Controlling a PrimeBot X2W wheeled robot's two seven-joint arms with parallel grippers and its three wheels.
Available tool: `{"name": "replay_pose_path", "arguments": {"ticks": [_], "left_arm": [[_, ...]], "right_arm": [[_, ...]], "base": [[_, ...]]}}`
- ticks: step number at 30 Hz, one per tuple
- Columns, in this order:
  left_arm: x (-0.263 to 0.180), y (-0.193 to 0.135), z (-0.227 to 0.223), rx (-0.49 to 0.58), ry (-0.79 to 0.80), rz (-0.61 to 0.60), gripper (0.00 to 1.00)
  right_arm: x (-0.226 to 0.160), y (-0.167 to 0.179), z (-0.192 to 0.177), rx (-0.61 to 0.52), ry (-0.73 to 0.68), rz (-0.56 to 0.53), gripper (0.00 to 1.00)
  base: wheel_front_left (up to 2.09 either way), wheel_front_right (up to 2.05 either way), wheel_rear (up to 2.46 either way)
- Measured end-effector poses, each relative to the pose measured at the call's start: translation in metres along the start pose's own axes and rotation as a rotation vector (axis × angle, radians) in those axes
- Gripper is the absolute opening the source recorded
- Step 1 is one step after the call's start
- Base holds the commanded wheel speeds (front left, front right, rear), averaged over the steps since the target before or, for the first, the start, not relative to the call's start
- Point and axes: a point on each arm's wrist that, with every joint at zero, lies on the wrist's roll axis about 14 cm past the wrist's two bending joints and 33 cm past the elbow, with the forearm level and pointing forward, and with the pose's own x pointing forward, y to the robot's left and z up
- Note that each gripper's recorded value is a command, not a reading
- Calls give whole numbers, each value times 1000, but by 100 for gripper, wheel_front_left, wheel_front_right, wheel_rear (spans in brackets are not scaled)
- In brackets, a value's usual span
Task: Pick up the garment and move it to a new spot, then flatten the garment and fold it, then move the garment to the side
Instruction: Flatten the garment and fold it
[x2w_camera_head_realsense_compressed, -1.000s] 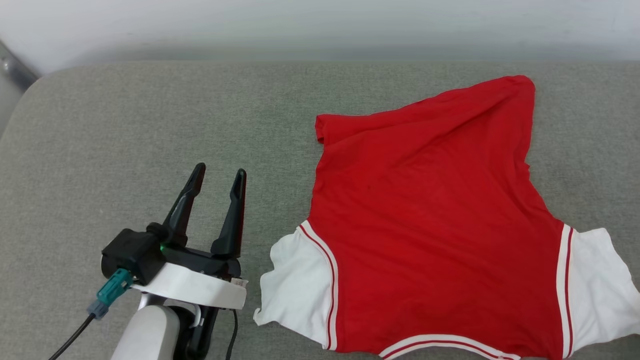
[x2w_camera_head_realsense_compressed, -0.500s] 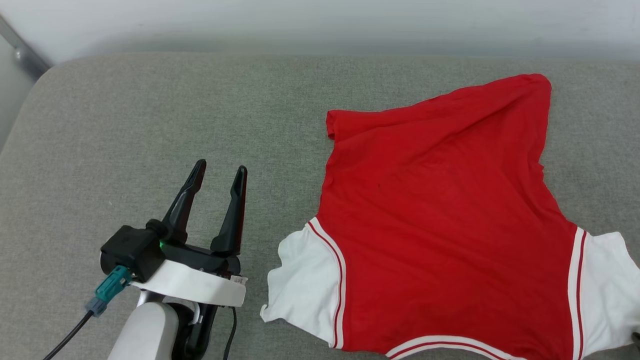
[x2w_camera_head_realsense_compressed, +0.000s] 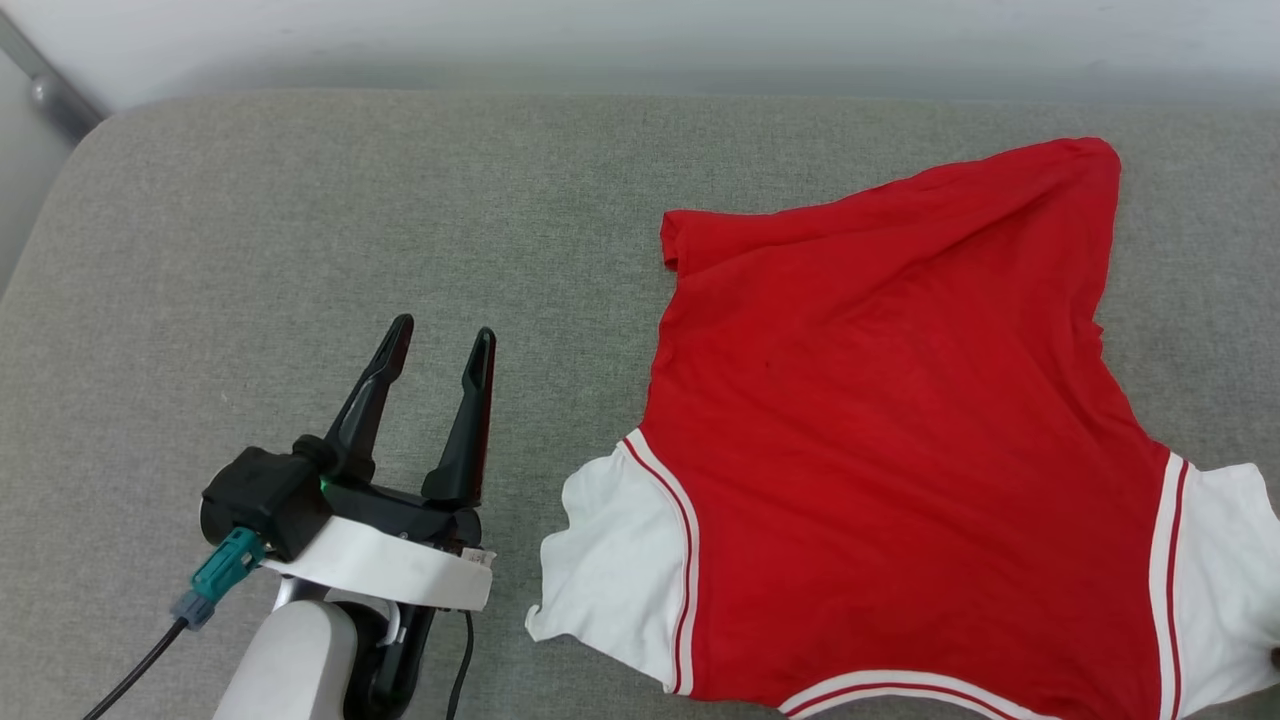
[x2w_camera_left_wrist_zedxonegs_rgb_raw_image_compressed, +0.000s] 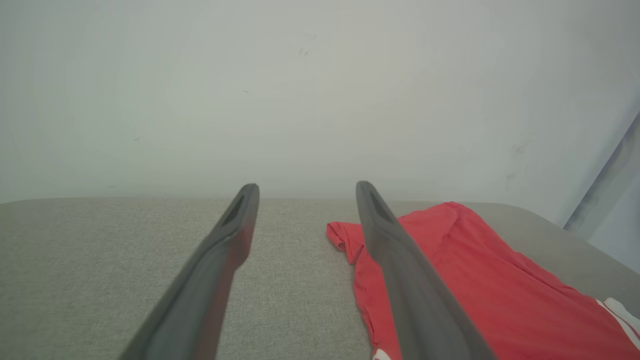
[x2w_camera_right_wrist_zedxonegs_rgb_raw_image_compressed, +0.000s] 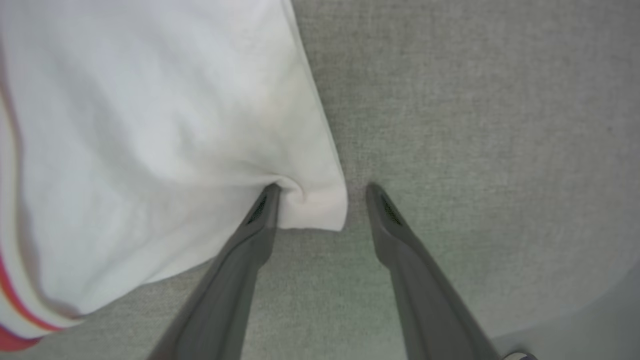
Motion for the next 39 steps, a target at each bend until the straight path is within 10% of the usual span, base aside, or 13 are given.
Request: {"name": "replay_pose_path", "arguments": {"ticks": [1,23,39], "left_arm": [[0,0,0,1,1,1,100],[-2,-6,2,56,30,-70,100],[-23,-8,-73,-46,567,-93,100]], "right_arm": [[1,1,0,-5,-1,4,0],[-26,-7,7,19,-106,11,0],[-39,-19,3,73,-133,-20,0]], "base": [[0,0,0],[0,0,0],[0,0,0]]}}
